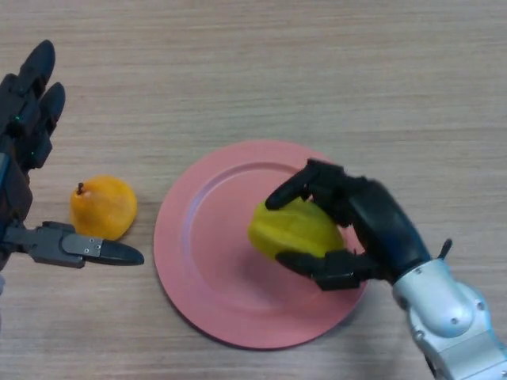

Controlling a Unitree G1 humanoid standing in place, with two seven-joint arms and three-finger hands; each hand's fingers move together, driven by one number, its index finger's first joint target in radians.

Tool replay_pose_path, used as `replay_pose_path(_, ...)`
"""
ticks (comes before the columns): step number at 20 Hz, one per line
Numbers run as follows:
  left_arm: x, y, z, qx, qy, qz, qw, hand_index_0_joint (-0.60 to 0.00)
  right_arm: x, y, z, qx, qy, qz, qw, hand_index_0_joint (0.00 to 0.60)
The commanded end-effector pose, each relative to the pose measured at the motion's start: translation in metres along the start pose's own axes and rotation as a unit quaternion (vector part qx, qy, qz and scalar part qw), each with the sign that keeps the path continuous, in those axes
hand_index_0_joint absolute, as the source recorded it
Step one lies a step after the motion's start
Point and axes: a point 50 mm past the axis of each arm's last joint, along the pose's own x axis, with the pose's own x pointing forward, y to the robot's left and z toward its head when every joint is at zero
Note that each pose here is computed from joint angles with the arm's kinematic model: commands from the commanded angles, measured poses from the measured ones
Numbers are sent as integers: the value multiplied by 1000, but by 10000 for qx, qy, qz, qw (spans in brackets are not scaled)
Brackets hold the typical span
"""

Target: Pick up the yellow starfruit and place it on the plate

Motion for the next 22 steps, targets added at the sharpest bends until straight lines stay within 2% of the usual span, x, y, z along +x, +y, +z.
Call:
replay_pose_path(1, -1, 19, 31, 457, -848, 284, 9949, 0, -1, -10, 24, 95, -661, -399, 9970, 450)
replay_pose_path(2, -2, 19, 31, 468, -869, 306, 9946, 0, -1, -9, 23, 52, -572, -392, 9976, 300)
replay_pose_path(3, -2, 19, 31, 475, -896, 328, 9943, 0, -1, -8, 22, 16, -506, -396, 9979, 200)
replay_pose_path(4, -3, 20, 32, 499, -955, 386, 9934, 0, -1, -10, 24, 15, -474, -486, 9977, 57)
replay_pose_path(5, -4, 20, 33, 514, -984, 412, 9930, 0, -1, -12, 25, 57, -485, -561, 9972, 0)
replay_pose_path(7, -3, 19, 33, 536, -1014, 472, 9923, 0, -2, -20, 35, 273, -692, -758, 9943, 0)
replay_pose_path(8, -3, 18, 33, 550, -1028, 502, 9919, 0, -3, -27, 43, 330, -906, -896, 9913, 0)
replay_pose_path(11, -2, 17, 35, 559, -1032, 519, 9917, 0, -9, -42, 60, 456, -1292, -1075, 9847, 0)
replay_pose_path(12, -1, 15, 35, 570, -1057, 505, 9915, 0, -15, -52, 68, 371, -1558, -1181, 9800, 0)
replay_pose_path(14, -1, 13, 36, 562, -1063, 460, 9917, 0, -26, -65, 78, 346, -1753, -1303, 9752, 0)
replay_pose_path(18, 1, 11, 36, 472, -1018, 383, 9929, 0, -54, -84, 82, 303, -1665, -1312, 9768, 0)
replay_pose_path(22, 4, 6, 34, 168, -756, 231, 9967, 0, -63, -88, 82, 213, -1783, -1452, 9730, 0)
